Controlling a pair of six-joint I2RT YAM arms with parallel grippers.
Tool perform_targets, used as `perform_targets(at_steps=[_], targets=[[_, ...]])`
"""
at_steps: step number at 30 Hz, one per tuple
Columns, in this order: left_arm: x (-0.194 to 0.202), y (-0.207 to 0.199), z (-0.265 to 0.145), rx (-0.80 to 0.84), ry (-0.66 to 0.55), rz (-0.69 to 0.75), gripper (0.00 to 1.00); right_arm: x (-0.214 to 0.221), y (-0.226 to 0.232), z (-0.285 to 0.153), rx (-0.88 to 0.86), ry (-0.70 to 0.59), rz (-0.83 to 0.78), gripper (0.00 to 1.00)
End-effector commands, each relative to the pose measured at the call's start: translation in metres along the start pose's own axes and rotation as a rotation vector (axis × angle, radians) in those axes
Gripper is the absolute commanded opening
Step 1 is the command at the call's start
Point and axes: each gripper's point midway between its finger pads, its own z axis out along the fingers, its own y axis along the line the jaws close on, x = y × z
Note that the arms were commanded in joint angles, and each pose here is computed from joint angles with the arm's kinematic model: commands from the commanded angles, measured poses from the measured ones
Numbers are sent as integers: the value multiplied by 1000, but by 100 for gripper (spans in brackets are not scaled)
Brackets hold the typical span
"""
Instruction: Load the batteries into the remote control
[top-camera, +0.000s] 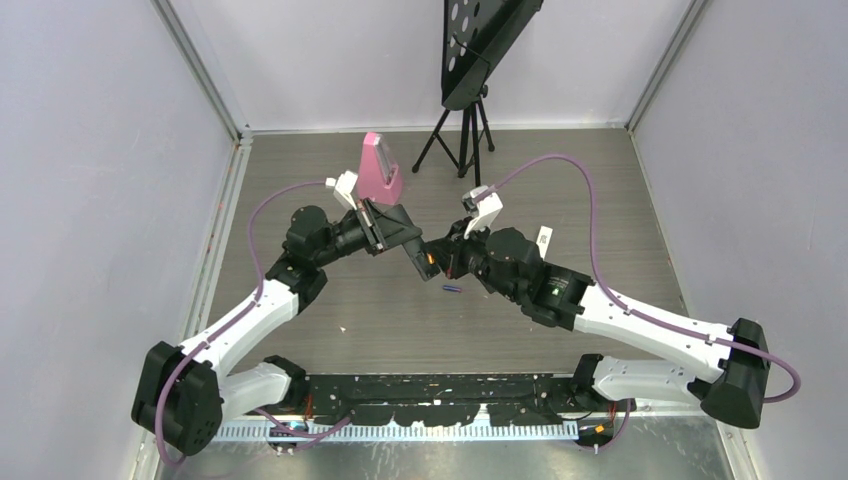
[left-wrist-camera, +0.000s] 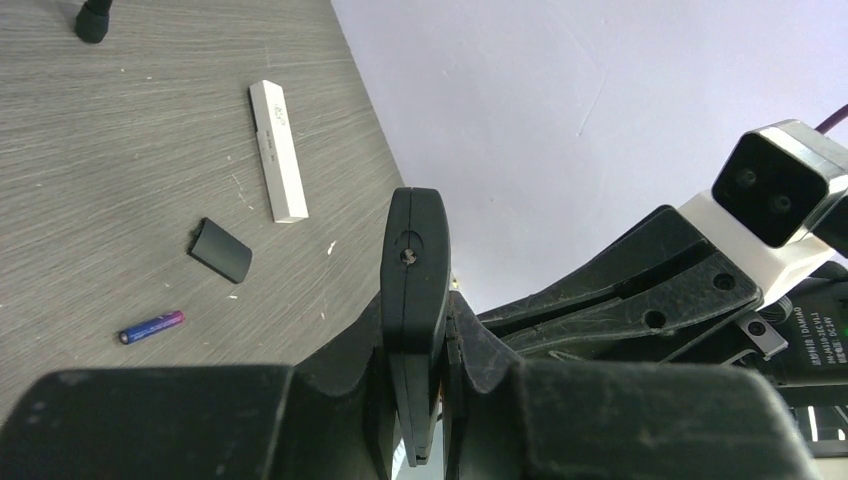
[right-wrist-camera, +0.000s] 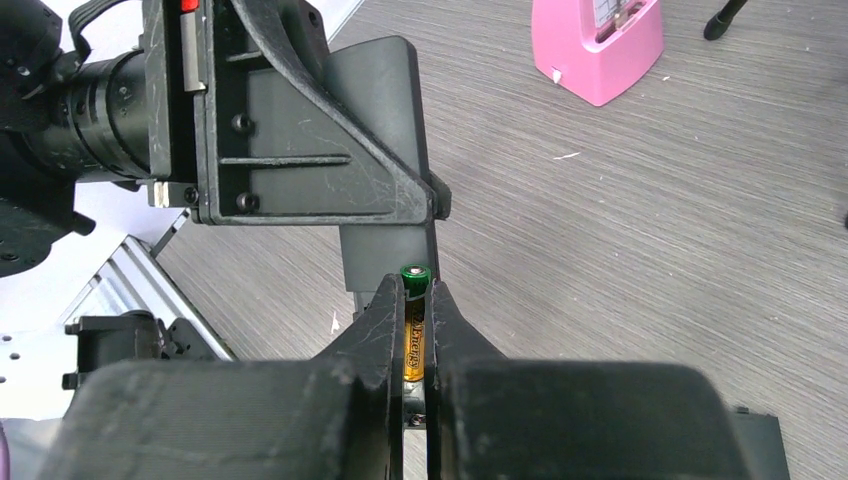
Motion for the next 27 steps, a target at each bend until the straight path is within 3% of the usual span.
perform_targets(at_steps=[1, 27], targets=[[-21, -40, -3, 119, -64, 50, 0, -10, 10, -8, -48, -29, 25, 1], [-33, -48, 1, 173, -107, -7, 0, 17, 18, -14, -108, 49, 16, 1]])
